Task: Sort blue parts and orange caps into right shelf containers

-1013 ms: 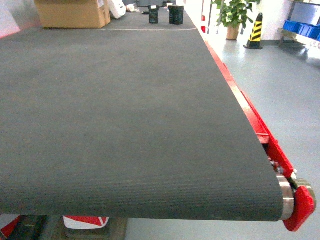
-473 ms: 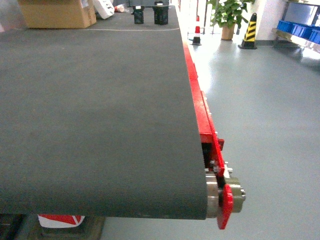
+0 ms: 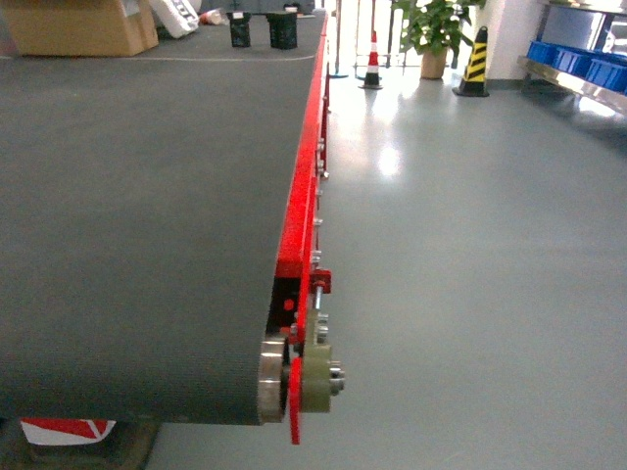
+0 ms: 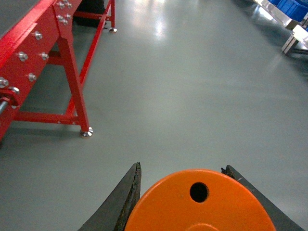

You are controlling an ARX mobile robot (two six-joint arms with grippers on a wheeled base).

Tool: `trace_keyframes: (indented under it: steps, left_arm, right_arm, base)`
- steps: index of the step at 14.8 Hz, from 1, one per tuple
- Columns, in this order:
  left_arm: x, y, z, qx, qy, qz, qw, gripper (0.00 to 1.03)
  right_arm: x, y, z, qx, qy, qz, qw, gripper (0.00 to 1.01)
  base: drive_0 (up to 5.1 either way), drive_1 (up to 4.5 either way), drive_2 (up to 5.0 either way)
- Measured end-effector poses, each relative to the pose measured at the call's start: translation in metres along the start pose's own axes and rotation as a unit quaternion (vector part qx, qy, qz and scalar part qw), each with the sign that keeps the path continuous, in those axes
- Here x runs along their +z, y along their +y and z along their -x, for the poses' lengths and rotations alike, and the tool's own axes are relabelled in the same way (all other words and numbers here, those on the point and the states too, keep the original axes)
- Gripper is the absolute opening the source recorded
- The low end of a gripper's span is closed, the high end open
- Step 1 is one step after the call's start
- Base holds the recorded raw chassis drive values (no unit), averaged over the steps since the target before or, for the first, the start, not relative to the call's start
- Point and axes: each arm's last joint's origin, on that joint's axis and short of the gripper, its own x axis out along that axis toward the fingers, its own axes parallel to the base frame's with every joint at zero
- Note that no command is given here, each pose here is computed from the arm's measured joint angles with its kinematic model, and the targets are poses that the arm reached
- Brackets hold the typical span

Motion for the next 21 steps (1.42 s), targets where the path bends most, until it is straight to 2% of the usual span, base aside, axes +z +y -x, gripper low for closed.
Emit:
trace_keyframes:
  steps: [21]
  left_arm:
    - [-0.0001,-0.0003,-0.0001,-0.001,0.000,0.000,1.0000,0.45]
  right_arm:
    - [0.0001,0.0000,0.0000,0.000,0.000,0.000,1.0000,0.43]
  base:
    - [5.0,-2.44,-2.4]
